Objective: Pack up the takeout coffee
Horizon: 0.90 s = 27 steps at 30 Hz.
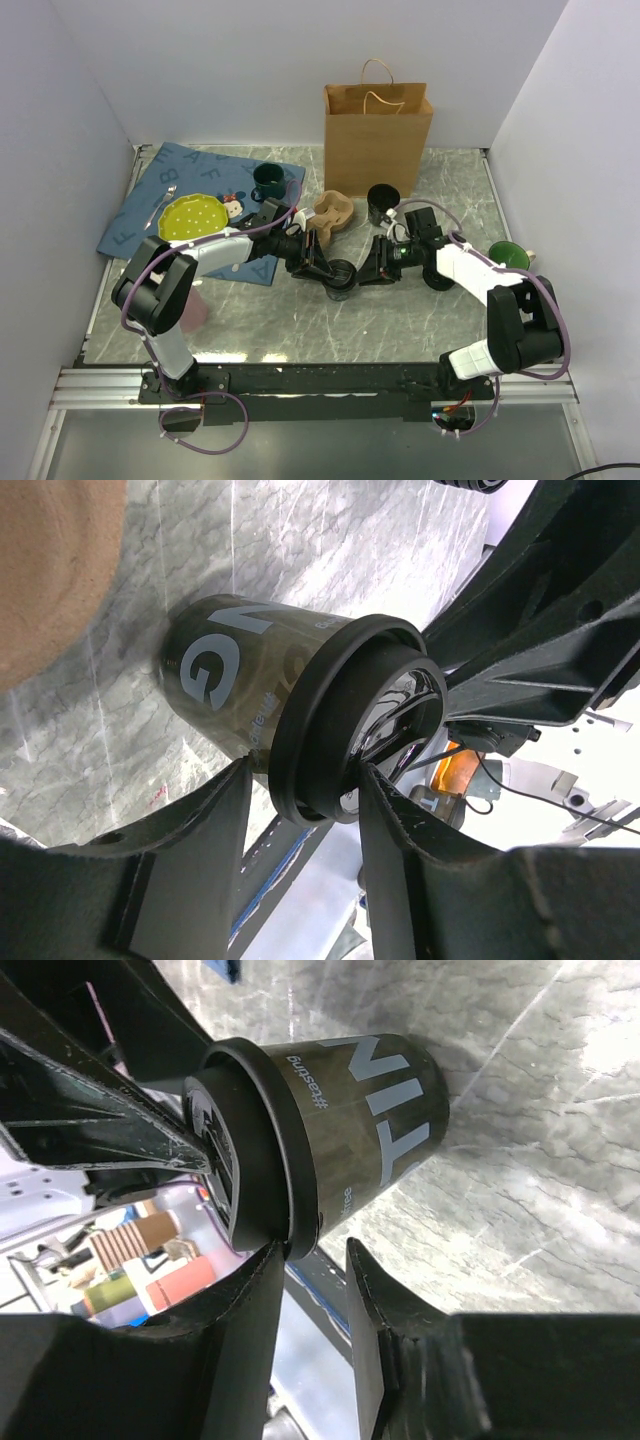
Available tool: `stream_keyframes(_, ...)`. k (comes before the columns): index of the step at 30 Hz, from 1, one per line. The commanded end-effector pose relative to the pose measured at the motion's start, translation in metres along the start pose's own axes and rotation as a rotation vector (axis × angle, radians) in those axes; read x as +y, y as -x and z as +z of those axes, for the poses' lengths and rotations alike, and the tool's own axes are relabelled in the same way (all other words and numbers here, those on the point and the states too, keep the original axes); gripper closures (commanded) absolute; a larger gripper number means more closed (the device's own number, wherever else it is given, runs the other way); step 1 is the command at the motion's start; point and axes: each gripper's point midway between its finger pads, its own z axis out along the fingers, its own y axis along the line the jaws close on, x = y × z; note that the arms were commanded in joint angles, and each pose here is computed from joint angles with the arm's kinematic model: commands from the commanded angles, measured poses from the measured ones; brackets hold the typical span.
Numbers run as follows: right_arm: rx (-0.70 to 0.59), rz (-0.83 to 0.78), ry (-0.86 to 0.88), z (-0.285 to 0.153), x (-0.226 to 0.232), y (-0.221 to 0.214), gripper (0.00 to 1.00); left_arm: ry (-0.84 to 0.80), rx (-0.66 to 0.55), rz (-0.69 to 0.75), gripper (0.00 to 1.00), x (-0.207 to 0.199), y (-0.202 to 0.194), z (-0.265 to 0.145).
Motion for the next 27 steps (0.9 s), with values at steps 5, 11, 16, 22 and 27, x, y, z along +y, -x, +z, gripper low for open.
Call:
stream_keyframes(5, -0.039, -0.001, -0.049, 0.017, -0.033, -0.007, 0.72, 0.379, 0.015, -0.085, 0.51, 0.106, -0.027, 0.017)
stream_keyframes(11, -0.065, 0.052, -0.054, 0.021, -0.053, -0.011, 0.81, 0.393, 0.020, -0.094, 0.51, 0.110, -0.028, 0.017)
stream_keyframes(16, -0.054, 0.059, -0.049, 0.020, -0.051, -0.011, 0.79, 0.398, 0.024, -0.097, 0.51, 0.112, -0.029, 0.018)
stream_keyframes(22, -0.134, -0.029, -0.046, -0.015, -0.012, 0.016, 0.66, 0.406, 0.023, -0.084, 0.51, 0.112, -0.027, 0.017)
stream_keyframes(27, -0.157, -0.083, -0.068, -0.029, -0.005, 0.033, 0.59, 0.409, 0.024, -0.076, 0.51, 0.112, -0.027, 0.017)
